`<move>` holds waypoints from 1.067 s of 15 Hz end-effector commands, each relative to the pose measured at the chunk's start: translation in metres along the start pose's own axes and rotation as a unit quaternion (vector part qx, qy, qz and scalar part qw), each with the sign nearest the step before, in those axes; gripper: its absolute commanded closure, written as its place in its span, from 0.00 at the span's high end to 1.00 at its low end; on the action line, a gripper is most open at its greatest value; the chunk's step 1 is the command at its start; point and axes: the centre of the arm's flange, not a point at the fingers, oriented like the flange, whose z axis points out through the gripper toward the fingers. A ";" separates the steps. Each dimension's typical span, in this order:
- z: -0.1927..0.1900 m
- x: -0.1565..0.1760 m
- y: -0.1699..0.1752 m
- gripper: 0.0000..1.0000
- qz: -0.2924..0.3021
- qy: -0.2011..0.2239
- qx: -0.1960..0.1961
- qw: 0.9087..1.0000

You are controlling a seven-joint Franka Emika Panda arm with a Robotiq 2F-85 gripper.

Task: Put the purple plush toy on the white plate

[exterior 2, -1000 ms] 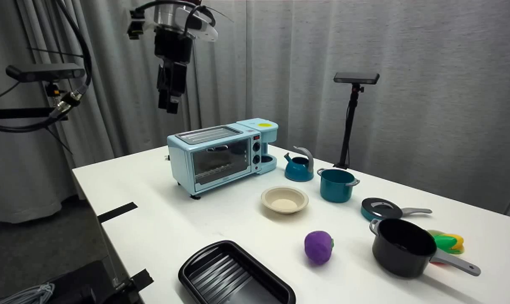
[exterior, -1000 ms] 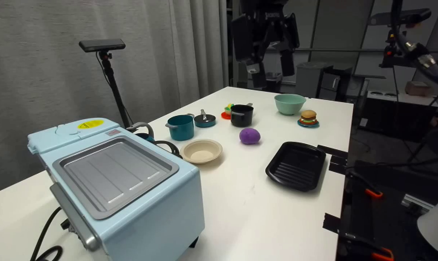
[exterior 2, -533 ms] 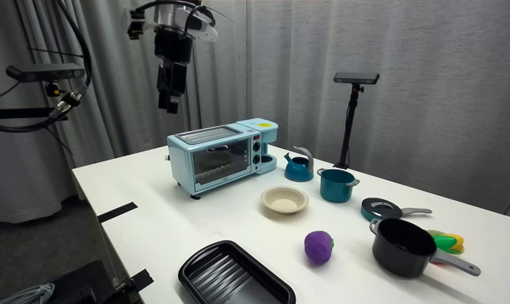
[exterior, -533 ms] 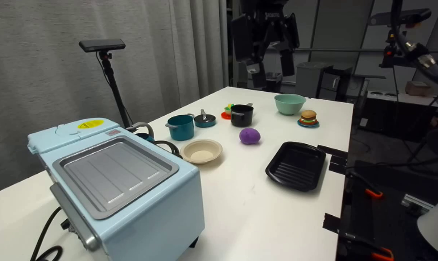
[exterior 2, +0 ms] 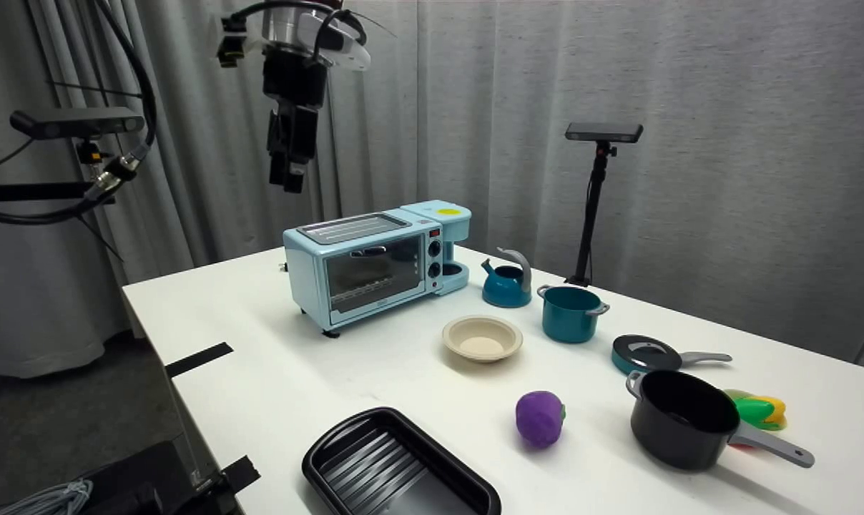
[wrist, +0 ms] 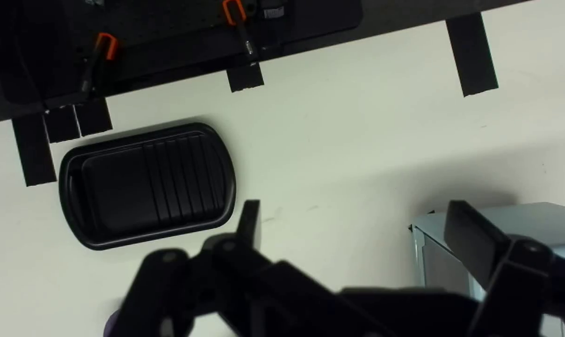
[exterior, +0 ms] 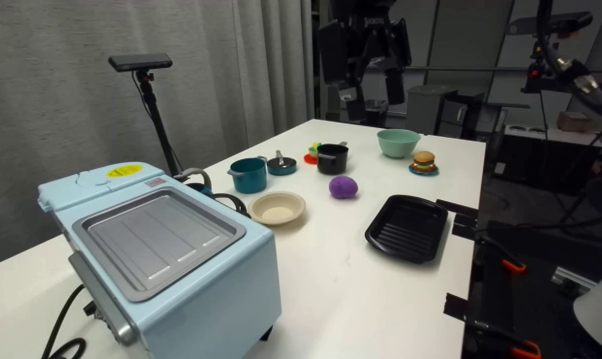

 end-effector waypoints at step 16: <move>0.007 0.131 0.065 1.00 0.005 0.029 0.002 1.000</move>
